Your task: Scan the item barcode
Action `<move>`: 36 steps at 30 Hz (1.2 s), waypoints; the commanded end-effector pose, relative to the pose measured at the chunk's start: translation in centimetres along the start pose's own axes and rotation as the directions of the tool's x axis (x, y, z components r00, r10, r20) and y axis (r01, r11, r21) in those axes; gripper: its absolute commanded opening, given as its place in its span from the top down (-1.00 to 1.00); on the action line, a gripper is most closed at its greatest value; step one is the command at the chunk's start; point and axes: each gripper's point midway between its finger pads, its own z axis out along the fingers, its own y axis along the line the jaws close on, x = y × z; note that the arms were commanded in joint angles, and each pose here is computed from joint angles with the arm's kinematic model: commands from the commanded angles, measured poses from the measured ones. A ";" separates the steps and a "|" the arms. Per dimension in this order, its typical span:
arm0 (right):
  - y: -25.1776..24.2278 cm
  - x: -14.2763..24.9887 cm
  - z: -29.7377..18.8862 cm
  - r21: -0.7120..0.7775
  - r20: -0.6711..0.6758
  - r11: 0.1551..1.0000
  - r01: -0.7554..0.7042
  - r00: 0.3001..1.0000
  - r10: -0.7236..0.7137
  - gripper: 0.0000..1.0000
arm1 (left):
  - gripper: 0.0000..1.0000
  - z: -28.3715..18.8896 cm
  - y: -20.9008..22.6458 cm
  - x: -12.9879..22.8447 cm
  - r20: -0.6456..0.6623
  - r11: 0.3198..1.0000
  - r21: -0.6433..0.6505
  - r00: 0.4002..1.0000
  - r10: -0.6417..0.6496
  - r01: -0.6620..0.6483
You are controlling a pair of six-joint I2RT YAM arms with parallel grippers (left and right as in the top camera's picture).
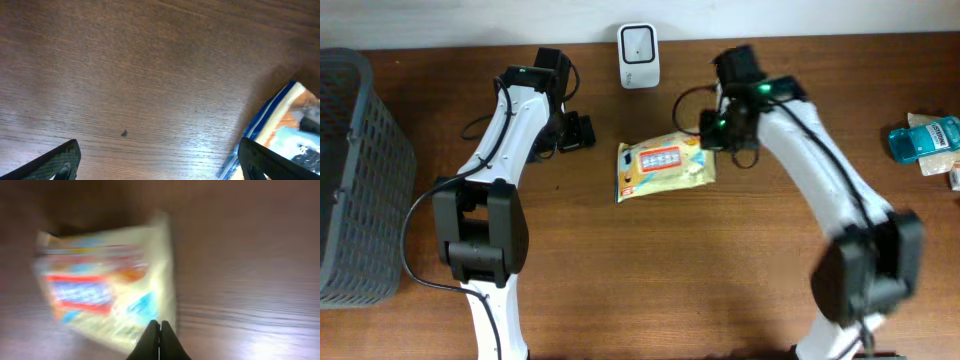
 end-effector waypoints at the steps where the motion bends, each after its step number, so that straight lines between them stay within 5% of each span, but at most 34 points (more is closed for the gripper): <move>1: -2.4 -1.5 -7.2 0.216 0.187 0.976 0.035 0.979 -0.077 0.92 | -0.98 0.1 0.0 -0.2 -0.002 1.000 0.003 1.000 0.001 -0.001; 8: -3.0 0.0 -9.8 0.234 0.178 0.970 0.061 0.978 -0.104 0.89 | -0.98 0.1 0.0 -0.1 -0.007 1.000 0.004 1.000 0.001 -0.001; 10: -1.6 0.6 -8.2 0.152 0.127 0.985 0.080 0.987 -0.100 0.23 | -0.98 0.1 -0.7 0.9 -0.055 0.999 0.052 0.999 0.002 0.001; 11: -1.2 0.7 -7.6 0.131 0.110 0.988 0.084 0.989 -0.099 0.06 | -0.99 0.0 -1.2 1.1 -0.066 0.997 0.078 0.998 0.003 0.002; 12: -0.7 0.8 -6.7 0.104 0.087 0.991 0.088 0.991 -0.098 -0.21 | -0.86 0.0 -1.7 1.4 -0.081 0.994 0.111 0.997 0.009 0.000; 13: -0.3 0.9 -5.8 0.086 0.065 0.992 0.091 0.993 -0.097 -0.69 | -0.57 0.0 -2.8 1.8 -0.098 0.985 0.173 0.994 0.043 -0.026; 15: 0.0 0.9 -4.0 0.071 0.032 0.993 0.090 0.995 -0.093 -0.98 | -0.47 0.0 -5.0 2.9 -0.122 0.959 0.276 0.987 0.108 -0.071; 18: 0.1 0.9 -3.0 0.055 0.012 0.995 0.082 0.996 -0.083 -0.97 | -0.64 1.0 -6.6 4.0 -0.134 0.944 0.316 0.981 0.140 -0.091; 27: -5.1 -1.2 -1.8 -0.037 -0.008 0.994 -0.100 0.995 0.099 -0.99 | -0.64 4.5 -12.3 6.5 -0.086 0.818 0.555 0.968 0.236 -0.150; 33: -6.9 -0.5 0.8 -0.042 -0.081 0.987 -0.153 0.985 0.150 -0.99 | -0.62 6.9 -12.4 7.0 -0.090 0.843 0.524 0.977 0.194 -0.120; 36: -6.6 0.0 3.5 -0.060 -0.138 0.985 -0.160 0.979 0.151 -0.99 | -0.40 7.1 -12.4 6.8 -0.086 0.850 0.515 0.980 0.179 -0.110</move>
